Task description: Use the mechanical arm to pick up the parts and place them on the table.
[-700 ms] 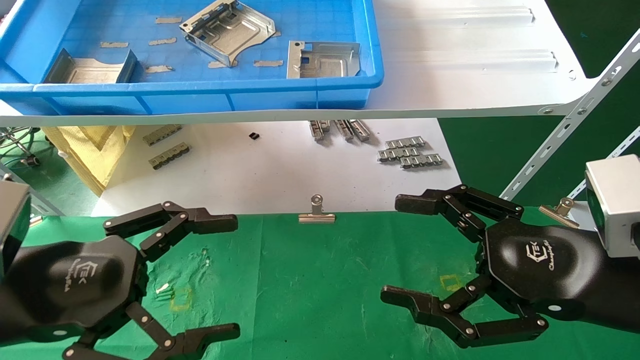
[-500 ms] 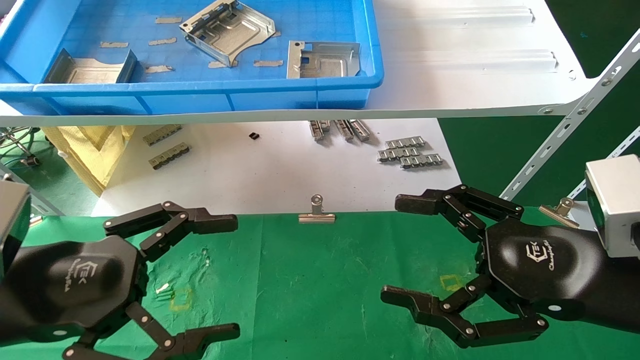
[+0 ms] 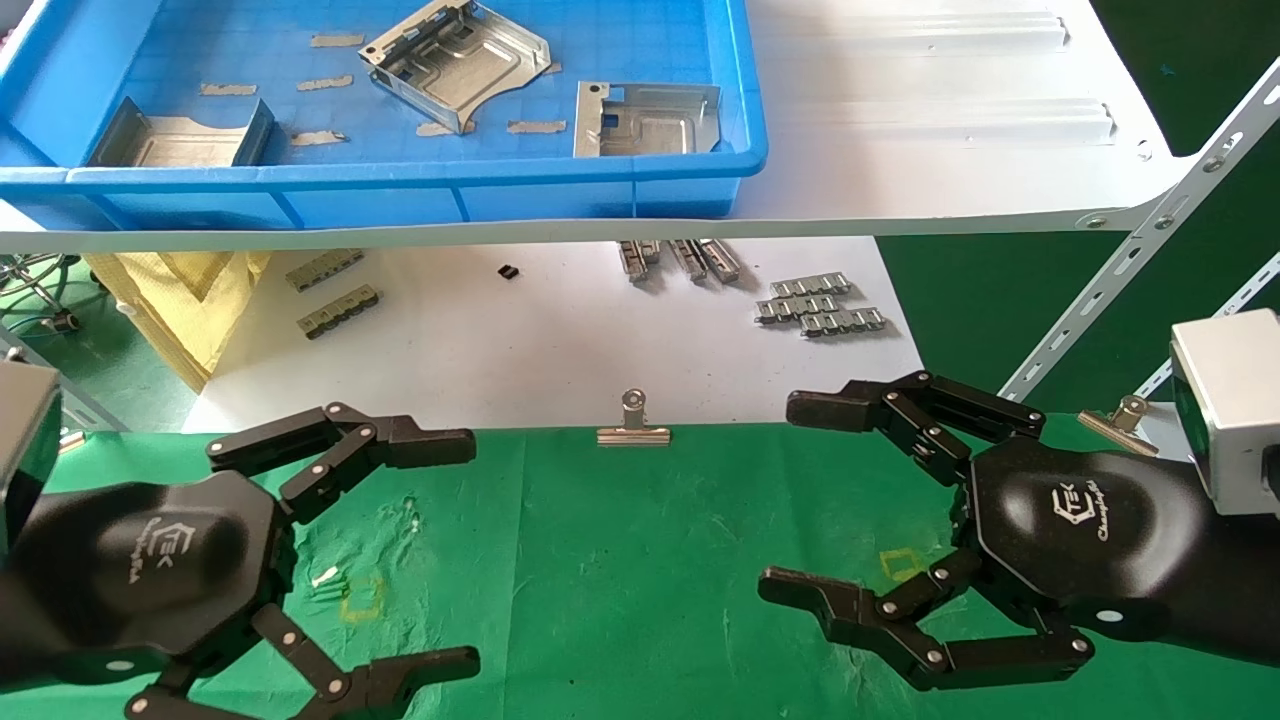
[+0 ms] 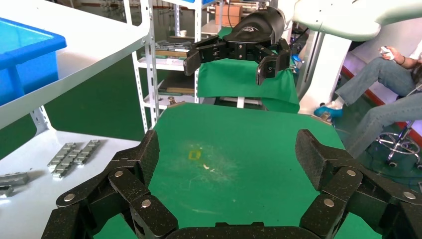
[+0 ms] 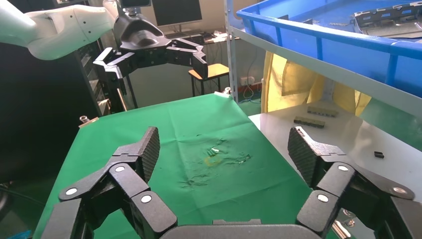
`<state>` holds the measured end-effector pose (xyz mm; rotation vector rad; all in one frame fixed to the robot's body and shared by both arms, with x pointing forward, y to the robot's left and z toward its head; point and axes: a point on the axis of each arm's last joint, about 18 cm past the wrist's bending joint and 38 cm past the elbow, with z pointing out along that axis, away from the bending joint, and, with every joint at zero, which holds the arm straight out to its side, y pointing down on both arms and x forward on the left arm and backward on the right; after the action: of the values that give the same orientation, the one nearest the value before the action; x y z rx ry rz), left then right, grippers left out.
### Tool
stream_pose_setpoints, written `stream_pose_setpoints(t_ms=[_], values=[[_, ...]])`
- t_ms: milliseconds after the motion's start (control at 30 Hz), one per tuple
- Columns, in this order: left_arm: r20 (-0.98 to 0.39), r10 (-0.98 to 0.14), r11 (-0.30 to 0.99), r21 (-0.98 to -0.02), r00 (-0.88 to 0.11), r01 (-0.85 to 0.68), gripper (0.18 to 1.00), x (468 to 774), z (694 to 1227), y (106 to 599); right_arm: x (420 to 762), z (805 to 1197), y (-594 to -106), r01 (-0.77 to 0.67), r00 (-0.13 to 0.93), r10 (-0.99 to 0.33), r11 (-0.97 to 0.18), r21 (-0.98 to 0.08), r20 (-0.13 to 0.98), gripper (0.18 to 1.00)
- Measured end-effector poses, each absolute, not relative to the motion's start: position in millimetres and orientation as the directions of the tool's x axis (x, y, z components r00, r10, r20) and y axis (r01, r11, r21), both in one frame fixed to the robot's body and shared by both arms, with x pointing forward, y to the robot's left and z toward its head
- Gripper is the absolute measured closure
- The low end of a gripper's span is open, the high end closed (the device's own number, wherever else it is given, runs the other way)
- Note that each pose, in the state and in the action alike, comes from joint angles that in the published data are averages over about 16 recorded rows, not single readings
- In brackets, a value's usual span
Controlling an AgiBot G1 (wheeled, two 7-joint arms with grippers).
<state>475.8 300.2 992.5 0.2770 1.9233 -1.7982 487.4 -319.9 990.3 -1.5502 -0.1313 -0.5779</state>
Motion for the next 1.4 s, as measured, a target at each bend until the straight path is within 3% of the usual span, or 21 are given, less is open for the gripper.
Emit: stream_pose_setpoints(t_ms=[400, 1133, 1400], values=[[-0.478, -0.179, 0.112, -0.878, -0.860, 0.465, 0.184, 475.8, 992.5, 300.2, 487.4, 990.3, -319.9, 0.427, 0.861, -0.266, -0.082, -0.900, 0.433, 0.340], [-0.478, -0.179, 0.112, -0.878, -0.860, 0.465, 0.184, 475.8, 992.5, 300.2, 487.4, 990.3, -319.9, 0.427, 0.861, -0.266, -0.082, -0.900, 0.433, 0.838], [-0.504, -0.206, 0.113, -0.864, -0.839, 0.491, 0.184, 480.4, 1008.3, 300.9, 487.4, 990.3, -319.9, 0.427, 0.861, -0.266, -0.082, -0.900, 0.433, 0.934]])
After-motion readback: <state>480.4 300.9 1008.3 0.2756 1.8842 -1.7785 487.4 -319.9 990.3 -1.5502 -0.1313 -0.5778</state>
